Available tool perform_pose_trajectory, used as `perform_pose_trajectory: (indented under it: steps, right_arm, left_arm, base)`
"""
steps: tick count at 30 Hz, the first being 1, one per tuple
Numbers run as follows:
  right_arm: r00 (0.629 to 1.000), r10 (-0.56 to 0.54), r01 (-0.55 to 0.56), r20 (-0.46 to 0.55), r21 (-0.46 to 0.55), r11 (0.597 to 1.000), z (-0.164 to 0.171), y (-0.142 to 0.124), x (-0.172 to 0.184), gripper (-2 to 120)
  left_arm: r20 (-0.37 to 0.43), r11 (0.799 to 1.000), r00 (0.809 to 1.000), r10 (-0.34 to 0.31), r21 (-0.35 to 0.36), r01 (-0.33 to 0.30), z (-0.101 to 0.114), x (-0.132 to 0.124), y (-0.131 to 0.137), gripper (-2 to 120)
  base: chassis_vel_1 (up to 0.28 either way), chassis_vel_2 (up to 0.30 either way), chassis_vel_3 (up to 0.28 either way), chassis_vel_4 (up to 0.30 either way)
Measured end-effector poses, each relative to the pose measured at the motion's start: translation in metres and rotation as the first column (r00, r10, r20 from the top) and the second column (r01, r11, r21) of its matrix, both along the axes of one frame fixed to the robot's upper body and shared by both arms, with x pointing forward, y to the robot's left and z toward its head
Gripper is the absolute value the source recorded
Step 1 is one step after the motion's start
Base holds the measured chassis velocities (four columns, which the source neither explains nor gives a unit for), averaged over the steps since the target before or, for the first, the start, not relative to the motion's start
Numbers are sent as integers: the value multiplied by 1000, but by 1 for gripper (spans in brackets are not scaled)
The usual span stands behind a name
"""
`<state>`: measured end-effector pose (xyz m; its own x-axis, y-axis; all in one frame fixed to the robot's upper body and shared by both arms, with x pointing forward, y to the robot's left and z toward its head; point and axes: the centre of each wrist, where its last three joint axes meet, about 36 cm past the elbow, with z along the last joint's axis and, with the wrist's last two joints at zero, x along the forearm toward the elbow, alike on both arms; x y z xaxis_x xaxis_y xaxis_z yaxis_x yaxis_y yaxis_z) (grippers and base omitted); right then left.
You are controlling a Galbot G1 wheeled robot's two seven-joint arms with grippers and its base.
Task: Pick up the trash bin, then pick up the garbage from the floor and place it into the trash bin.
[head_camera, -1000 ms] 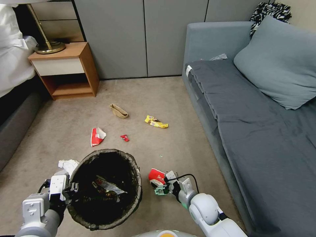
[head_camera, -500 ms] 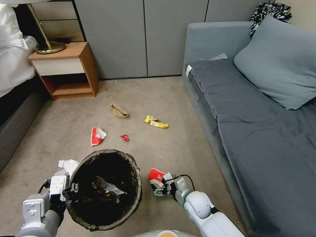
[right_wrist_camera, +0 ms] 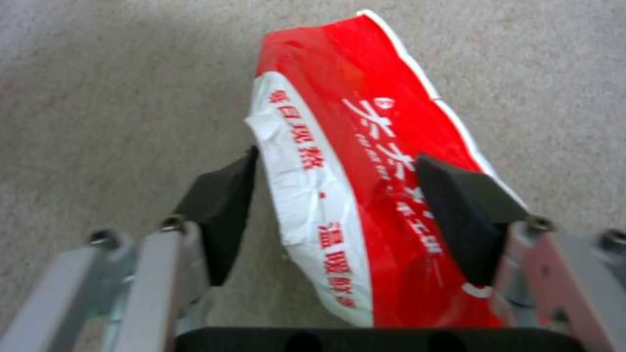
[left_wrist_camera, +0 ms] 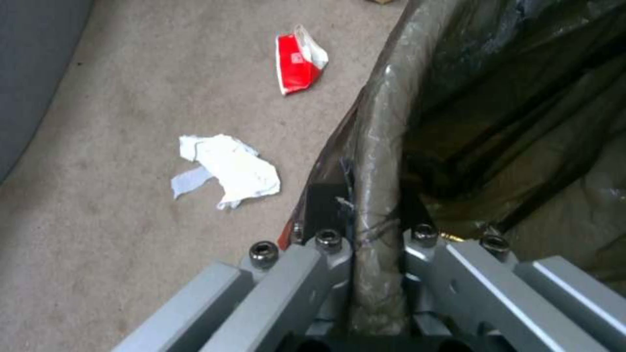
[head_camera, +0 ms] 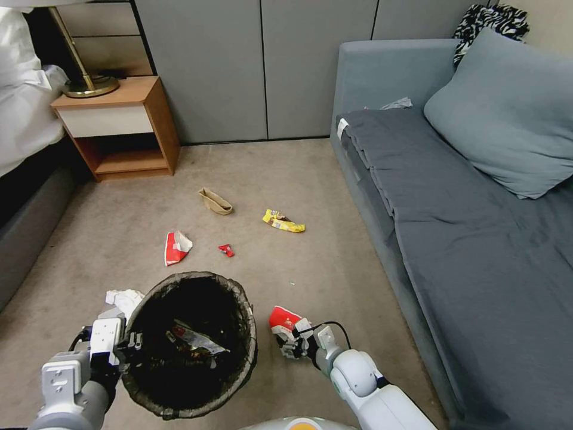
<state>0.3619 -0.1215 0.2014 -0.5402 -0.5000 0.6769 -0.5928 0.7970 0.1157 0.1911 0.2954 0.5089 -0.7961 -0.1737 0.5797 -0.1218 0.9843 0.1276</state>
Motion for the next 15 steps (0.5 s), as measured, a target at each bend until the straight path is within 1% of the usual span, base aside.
perform_pose_trajectory:
  steps: [2, 3, 4, 6, 7, 11, 12, 14, 15]
  right_arm:
    - [1000, -5, 5, -1, -3, 1000, -1, -1, 0, 47]
    - [1000, -5, 5, -1, -3, 1000, -1, -1, 0, 47]
    - [1000, -7, 7, -2, -3, 1000, -2, -1, 0, 41]
    - [1000, -11, 11, -2, -5, 1000, -4, -3, 0, 32]
    - [1000, -11, 11, -2, -5, 1000, -4, -3, 0, 32]
    - [1000, -28, 28, 4, -11, 1000, -7, -6, -1, 13]
    - [1000, -28, 28, 4, -11, 1000, -7, -6, -1, 13]
    - [999, -40, 40, 14, -12, 999, -5, -8, 0, 6]
    - [999, -46, 47, 23, -11, 999, -3, -9, 1, 6]
  left_arm:
    - [-1, 1000, 1000, -2, 0, 2, 0, 0, -1, 1]
    - [-1, 1000, 1000, -2, 0, 2, 0, 0, -1, 1]
    - [-3, 1000, 1000, -3, 0, 3, -1, 0, -1, 1]
    - [-4, 1000, 1000, -4, 2, 4, -1, 0, -2, 1]
    - [-4, 1000, 1000, -4, 2, 4, -1, 0, -2, 1]
    - [-8, 1000, 1000, -7, 2, 7, -1, 0, -3, 1]
    - [-8, 1000, 1000, -7, 2, 7, -1, 0, -3, 1]
    - [-9, 1000, 1000, -8, 2, 8, -2, -1, -3, 1]
    - [-9, 1000, 1000, -9, 2, 9, -2, -1, -3, 1]
  base:
    - [0, 0, 0, 0]
    - [0, 0, 0, 0]
    - [0, 0, 0, 0]
    - [0, 0, 0, 0]
    - [0, 0, 0, 0]
    - [0, 0, 0, 0]
    - [0, 0, 0, 0]
    - [0, 0, 0, 0]
    - [0, 0, 0, 0]
